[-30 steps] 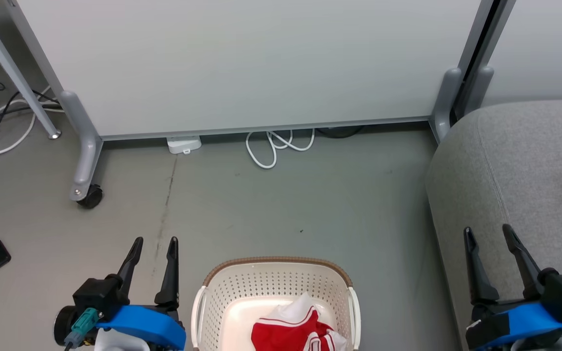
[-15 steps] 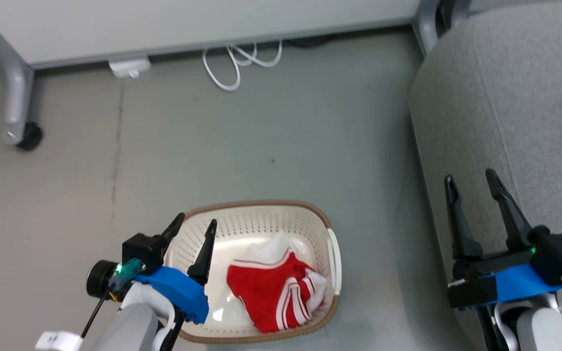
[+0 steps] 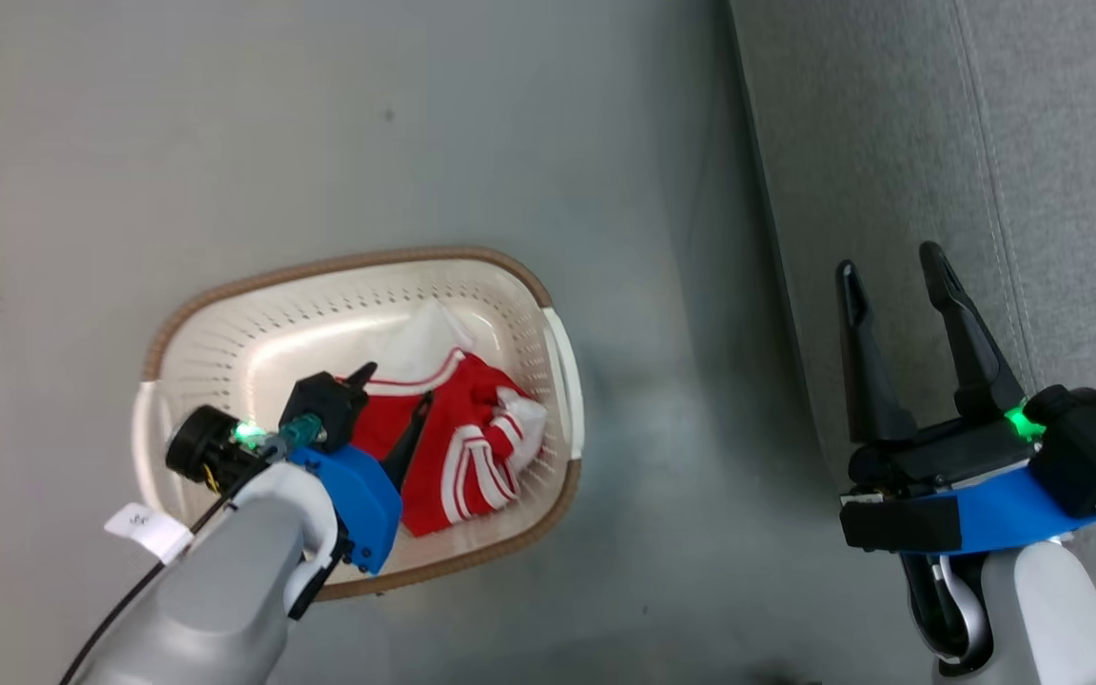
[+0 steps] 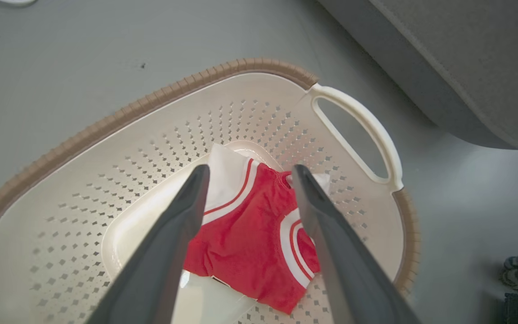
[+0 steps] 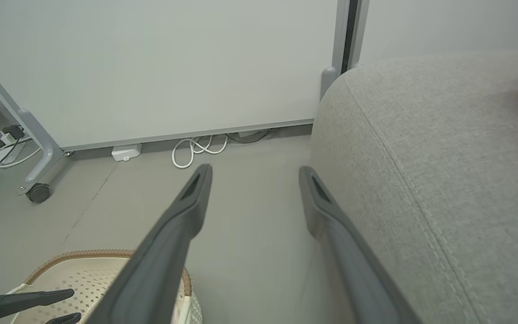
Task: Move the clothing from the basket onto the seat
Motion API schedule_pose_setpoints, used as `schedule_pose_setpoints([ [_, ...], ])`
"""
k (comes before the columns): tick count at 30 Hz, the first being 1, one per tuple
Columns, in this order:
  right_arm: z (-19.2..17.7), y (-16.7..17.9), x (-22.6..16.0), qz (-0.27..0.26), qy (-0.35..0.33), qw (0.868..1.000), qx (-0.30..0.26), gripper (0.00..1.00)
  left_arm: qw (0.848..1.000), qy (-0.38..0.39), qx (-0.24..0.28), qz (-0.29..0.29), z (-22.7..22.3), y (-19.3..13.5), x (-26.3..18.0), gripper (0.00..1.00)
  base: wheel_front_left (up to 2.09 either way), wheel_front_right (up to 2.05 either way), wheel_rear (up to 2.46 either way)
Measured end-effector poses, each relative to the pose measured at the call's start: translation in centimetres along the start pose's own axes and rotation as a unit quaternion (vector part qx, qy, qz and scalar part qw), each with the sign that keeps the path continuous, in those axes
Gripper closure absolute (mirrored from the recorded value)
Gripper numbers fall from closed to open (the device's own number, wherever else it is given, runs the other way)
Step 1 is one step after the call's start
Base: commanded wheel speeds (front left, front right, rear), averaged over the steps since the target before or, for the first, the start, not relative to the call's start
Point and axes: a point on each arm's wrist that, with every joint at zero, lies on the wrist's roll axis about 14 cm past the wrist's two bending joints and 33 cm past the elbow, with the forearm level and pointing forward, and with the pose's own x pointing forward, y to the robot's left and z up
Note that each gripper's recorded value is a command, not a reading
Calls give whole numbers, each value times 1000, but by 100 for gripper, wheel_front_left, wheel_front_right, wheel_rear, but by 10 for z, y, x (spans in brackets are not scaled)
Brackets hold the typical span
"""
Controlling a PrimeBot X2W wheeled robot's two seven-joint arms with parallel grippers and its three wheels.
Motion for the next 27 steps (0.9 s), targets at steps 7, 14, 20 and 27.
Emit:
schedule_pose_setpoints([
  [7, -44, -17, 5, -20, 43, 999, 4, 0, 997, 50, -39, -51, -37, -11, 52, 0, 0, 0, 0],
  [14, -73, -21, 7, -24, 75, 997, 8, 0, 993, 68, -69, -74, -49, -20, 84, 0, 0, 0, 0],
  [20, -82, -22, 7, -26, 85, 996, 11, 0, 988, 107, -73, -84, -66, -25, 93, 0, 0, 0, 0],
  [27, -80, -25, 8, -30, 82, 996, 14, 0, 979, 196, -51, -29, -106, 1, 91, 0, 0, 0, 0],
])
